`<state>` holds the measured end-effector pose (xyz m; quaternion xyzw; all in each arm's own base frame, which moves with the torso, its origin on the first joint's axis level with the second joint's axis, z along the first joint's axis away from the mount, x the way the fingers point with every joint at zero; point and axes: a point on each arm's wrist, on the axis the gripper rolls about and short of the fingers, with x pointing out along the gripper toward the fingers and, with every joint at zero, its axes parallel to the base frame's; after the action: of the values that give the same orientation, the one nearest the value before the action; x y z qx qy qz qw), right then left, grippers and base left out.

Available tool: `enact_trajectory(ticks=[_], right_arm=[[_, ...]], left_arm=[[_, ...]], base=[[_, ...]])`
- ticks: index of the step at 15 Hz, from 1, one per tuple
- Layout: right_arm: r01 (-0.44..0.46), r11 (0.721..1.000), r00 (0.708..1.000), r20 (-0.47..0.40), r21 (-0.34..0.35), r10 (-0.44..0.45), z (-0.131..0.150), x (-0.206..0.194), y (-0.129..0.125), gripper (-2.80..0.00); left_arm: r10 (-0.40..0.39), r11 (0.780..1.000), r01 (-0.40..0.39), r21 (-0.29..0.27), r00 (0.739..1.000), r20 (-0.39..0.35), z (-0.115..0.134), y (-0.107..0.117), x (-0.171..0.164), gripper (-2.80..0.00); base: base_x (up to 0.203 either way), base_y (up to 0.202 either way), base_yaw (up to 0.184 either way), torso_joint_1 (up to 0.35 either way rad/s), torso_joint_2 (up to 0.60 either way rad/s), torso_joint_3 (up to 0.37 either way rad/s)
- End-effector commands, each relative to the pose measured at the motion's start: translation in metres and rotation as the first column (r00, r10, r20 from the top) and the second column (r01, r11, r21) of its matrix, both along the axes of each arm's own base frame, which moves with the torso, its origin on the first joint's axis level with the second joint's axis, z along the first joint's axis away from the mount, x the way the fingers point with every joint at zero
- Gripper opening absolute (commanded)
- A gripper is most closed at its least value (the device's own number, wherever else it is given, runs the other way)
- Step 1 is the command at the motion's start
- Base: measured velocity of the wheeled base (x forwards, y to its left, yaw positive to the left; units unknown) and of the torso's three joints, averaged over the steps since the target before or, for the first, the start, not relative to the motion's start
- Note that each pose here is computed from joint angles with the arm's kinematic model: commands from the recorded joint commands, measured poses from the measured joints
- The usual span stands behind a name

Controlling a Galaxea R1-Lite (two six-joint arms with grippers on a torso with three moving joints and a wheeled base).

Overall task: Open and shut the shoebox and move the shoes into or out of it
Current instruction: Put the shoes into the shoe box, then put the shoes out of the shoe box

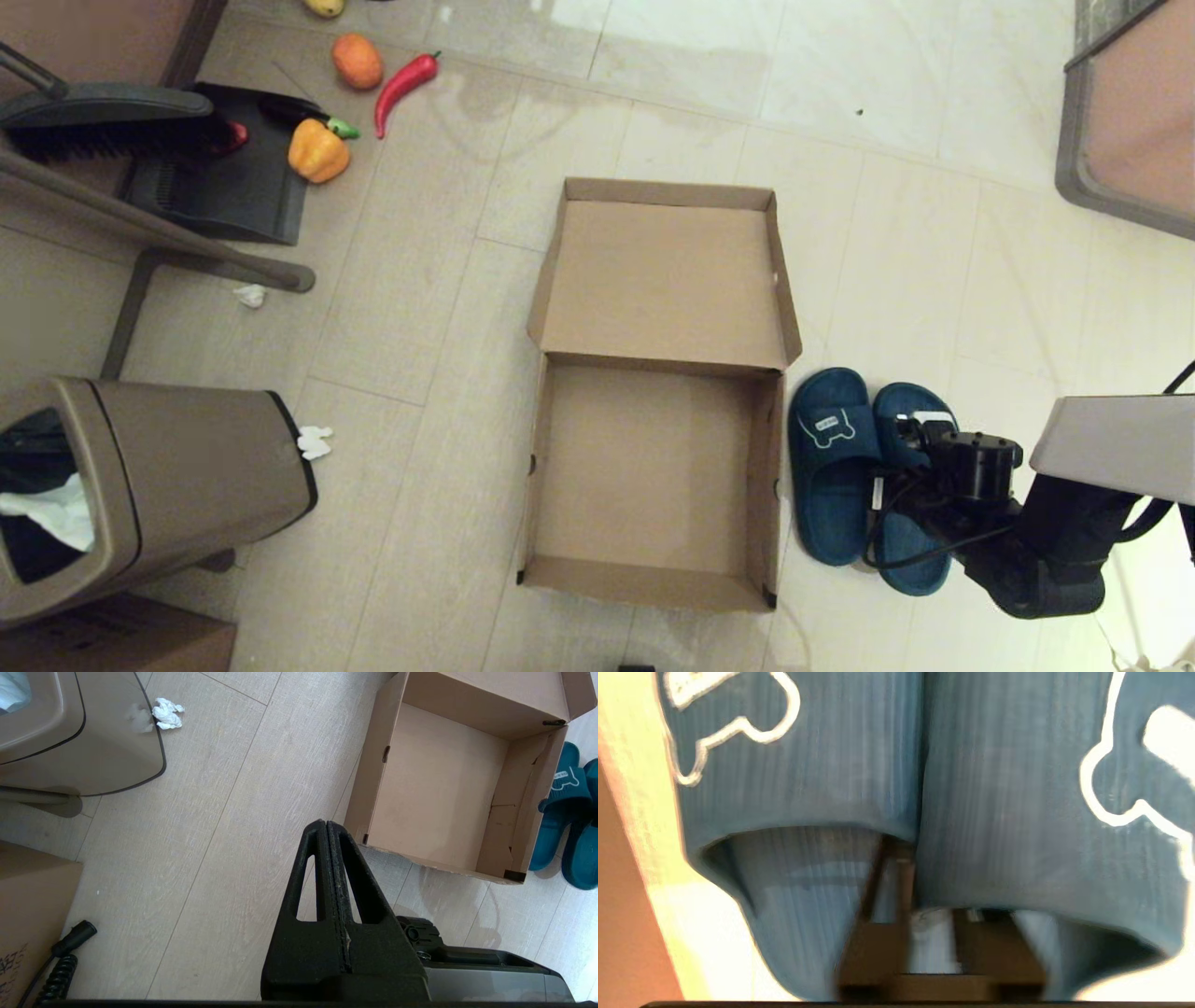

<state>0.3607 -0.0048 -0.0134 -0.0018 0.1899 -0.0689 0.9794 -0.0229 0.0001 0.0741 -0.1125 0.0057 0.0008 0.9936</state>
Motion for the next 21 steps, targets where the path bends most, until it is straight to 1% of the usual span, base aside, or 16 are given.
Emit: enact_trajectory(ticks=[1, 7, 10, 14, 17, 18, 19, 21], right_arm=[[-0.004, 1.000, 1.000, 0.001, 0.003, 0.004, -0.005, 0.000, 0.000, 0.00], [-0.001, 1.000, 1.000, 0.013, 0.011, 0.001, -0.013, -0.018, -0.002, 0.00], [-0.001, 1.000, 1.000, -0.004, 0.018, 0.001, -0.010, -0.028, -0.001, 0.00], [-0.033, 0.998, 0.999, -0.016, 0.052, 0.033, 0.011, -0.057, 0.004, 0.00], [-0.058, 0.997, 0.998, 0.039, 0.055, 0.056, 0.036, -0.073, 0.010, 0.00], [-0.084, 0.995, 0.995, 0.051, 0.055, 0.081, 0.046, -0.084, 0.017, 0.00], [-0.114, 0.992, 0.991, 0.078, 0.053, 0.110, 0.059, -0.095, 0.024, 0.00], [-0.150, 0.988, 0.980, 0.143, 0.046, 0.142, 0.084, -0.119, 0.029, 0.00]], left_arm=[[0.001, 1.000, -0.001, -0.001, 1.000, -0.017, -0.004, 0.000, 0.001, -2.80], [0.000, 1.000, 0.000, -0.001, 1.000, -0.016, -0.004, 0.000, 0.001, -2.80], [0.001, 1.000, -0.001, -0.001, 1.000, -0.018, -0.004, 0.000, 0.001, -2.80], [0.001, 1.000, -0.001, -0.001, 1.000, -0.016, -0.004, 0.000, 0.001, -2.80], [0.001, 1.000, -0.001, -0.001, 1.000, -0.016, -0.004, 0.000, 0.001, -2.80], [0.001, 1.000, -0.001, -0.001, 1.000, -0.016, -0.004, 0.000, 0.001, -2.80], [0.001, 1.000, -0.001, 0.000, 1.000, -0.018, -0.004, 0.000, 0.001, -2.80], [0.001, 1.000, -0.001, -0.001, 1.000, -0.015, -0.004, 0.000, 0.001, -2.80]], base=[[0.000, 0.000, 0.000, 0.000, 0.00, 0.000], [0.000, 0.000, 0.000, 0.000, 0.00, 0.000], [0.000, 0.000, 0.000, 0.000, 0.00, 0.000], [0.000, 0.000, 0.000, 0.000, 0.00, 0.000], [0.000, 0.000, 0.000, 0.000, 0.00, 0.000], [0.000, 0.000, 0.000, 0.000, 0.00, 0.000], [0.000, 0.000, 0.000, 0.000, 0.00, 0.000], [0.000, 0.000, 0.000, 0.000, 0.00, 0.000]])
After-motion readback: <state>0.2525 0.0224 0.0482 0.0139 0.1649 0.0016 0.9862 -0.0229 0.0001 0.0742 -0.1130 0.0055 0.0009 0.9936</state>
